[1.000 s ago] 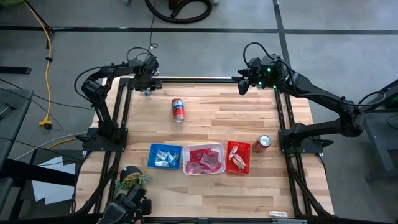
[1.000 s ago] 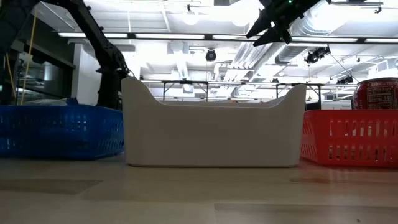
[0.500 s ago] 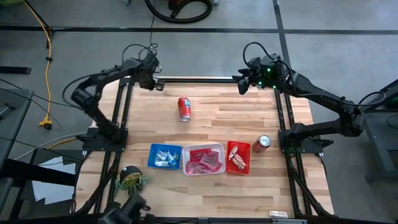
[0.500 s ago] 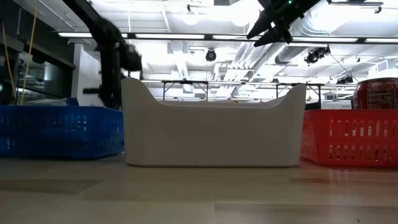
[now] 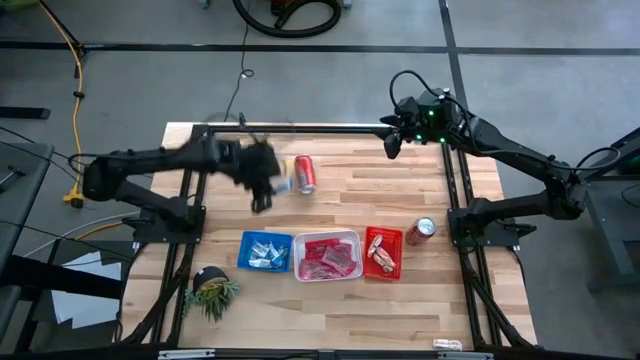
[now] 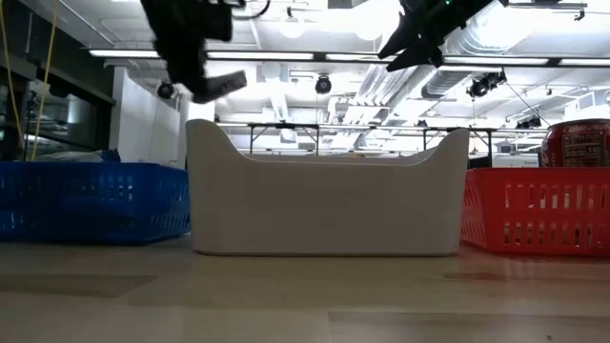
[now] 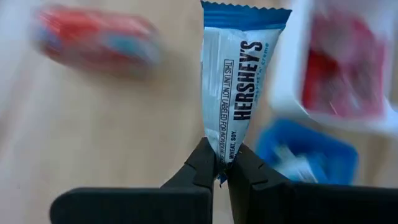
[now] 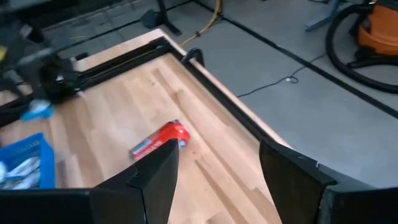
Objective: Sort candy
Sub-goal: Put the white chocolate into the blue bin
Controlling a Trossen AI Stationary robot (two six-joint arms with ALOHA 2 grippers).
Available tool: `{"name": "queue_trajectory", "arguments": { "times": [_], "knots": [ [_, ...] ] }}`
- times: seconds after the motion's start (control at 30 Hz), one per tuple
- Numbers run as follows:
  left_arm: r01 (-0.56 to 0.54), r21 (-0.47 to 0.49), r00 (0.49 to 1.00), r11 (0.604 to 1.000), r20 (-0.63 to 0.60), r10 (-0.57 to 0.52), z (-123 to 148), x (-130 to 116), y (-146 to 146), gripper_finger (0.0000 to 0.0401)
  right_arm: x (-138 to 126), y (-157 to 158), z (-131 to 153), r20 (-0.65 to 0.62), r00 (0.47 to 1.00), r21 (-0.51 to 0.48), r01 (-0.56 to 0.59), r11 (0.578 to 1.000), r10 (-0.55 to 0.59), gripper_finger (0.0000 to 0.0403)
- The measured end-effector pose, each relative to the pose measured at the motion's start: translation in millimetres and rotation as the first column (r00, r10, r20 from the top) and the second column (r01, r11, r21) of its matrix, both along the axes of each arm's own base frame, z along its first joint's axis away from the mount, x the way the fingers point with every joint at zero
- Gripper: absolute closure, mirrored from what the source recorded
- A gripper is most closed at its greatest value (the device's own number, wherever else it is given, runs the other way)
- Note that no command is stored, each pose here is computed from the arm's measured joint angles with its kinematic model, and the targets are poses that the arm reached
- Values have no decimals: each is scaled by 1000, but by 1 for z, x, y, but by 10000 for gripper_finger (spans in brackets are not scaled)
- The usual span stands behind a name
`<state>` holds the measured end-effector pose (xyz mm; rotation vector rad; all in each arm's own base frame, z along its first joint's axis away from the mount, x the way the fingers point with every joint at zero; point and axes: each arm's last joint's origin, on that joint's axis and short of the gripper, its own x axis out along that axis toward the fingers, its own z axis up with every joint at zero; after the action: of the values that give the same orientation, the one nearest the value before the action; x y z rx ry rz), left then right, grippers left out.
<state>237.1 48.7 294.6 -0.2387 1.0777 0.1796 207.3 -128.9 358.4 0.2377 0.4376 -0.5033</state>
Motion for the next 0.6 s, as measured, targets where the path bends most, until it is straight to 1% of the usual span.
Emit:
{"name": "queue_trajectory", "arguments": {
  "times": [0.17,0.23,0.3,0.37,0.47,0.6],
  "knots": [
    [160,1,981,987,-114,-159,-10,2,-72,400,1,2,0,19,998,27,-62,998,62,183],
    [219,20,967,976,-139,-214,-14,2,-93,400,2,4,0,42,995,62,-89,994,86,183],
    [259,44,955,965,-158,-249,-20,1,-108,401,4,7,1,78,991,113,-115,987,107,183],
    [268,40,947,963,-193,-256,-33,-2,-117,401,7,11,3,118,985,159,-148,976,130,183],
    [262,33,928,965,-282,-242,-60,-15,-121,401,12,19,4,157,975,213,-187,959,155,183],
    [234,40,935,971,-285,-213,-87,-21,-119,401,18,33,4,184,968,279,-216,936,169,183]
  ]
}}
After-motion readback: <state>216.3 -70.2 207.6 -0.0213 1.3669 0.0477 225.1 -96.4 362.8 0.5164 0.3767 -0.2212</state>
